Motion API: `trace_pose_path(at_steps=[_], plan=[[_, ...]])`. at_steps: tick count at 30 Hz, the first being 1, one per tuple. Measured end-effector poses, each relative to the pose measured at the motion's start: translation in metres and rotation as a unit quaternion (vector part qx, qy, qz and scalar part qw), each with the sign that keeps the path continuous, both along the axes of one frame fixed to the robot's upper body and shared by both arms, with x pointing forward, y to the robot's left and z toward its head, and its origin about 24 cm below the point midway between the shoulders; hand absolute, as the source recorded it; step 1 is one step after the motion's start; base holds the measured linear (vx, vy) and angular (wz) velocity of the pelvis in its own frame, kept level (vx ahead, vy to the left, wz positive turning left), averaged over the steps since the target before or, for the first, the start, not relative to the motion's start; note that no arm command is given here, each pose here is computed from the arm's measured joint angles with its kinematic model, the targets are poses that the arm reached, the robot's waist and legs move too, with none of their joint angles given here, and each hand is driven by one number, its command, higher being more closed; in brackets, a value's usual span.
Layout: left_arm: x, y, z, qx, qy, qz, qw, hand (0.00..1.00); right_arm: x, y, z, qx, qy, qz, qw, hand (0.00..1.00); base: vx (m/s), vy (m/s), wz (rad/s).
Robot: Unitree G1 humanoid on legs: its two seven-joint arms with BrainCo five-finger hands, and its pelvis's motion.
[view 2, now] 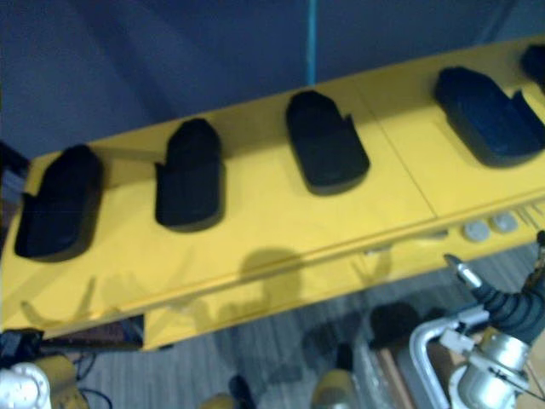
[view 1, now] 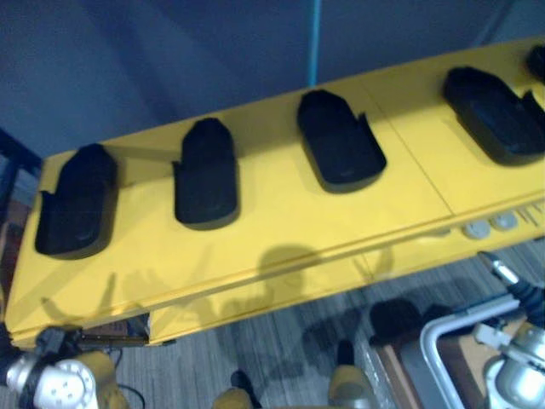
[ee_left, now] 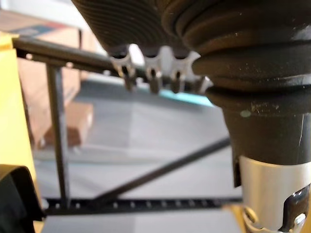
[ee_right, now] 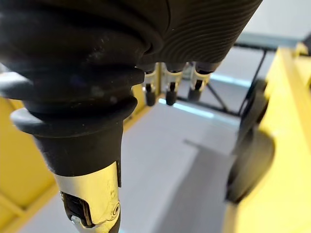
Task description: Walk over and take plastic housings, then place them on the shelf
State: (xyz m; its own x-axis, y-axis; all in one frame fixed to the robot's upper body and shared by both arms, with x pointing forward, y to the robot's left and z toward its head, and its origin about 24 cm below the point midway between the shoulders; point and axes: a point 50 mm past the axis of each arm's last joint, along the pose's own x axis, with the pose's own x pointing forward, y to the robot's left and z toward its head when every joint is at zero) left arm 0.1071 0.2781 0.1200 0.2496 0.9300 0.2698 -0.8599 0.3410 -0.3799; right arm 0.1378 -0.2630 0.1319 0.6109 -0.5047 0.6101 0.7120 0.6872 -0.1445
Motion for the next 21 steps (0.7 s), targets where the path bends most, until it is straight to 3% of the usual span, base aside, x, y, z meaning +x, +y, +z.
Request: trace_pose_path(at_steps=[4, 9, 16, 21], plan=[[0.012, -0.007, 0.007, 0.071, 0.021, -0.088, 0.993, 0.00, 0.017, 0.002, 0.010, 0.017, -0.066, -0.001, 0.998, 0.00, -0.01, -0.012, 0.23], [0.029, -0.007, 0.019, 0.113, -0.028, -0.130, 0.985, 0.00, 0.040, 0.007, 0.004, 0.047, -0.085, 0.008, 0.995, 0.00, 0.00, -0.010, 0.16], [0.041, -0.020, 0.019, 0.131, -0.035, -0.196, 0.971, 0.00, 0.054, 0.015, 0.004, 0.060, -0.093, 0.029, 0.993, 0.00, 0.01, 0.004, 0.03], [0.050, -0.019, -0.003, 0.095, 0.020, -0.216, 0.972, 0.00, 0.060, 0.018, -0.006, 0.063, -0.062, 0.032, 0.996, 0.00, 0.00, 0.000, 0.00]])
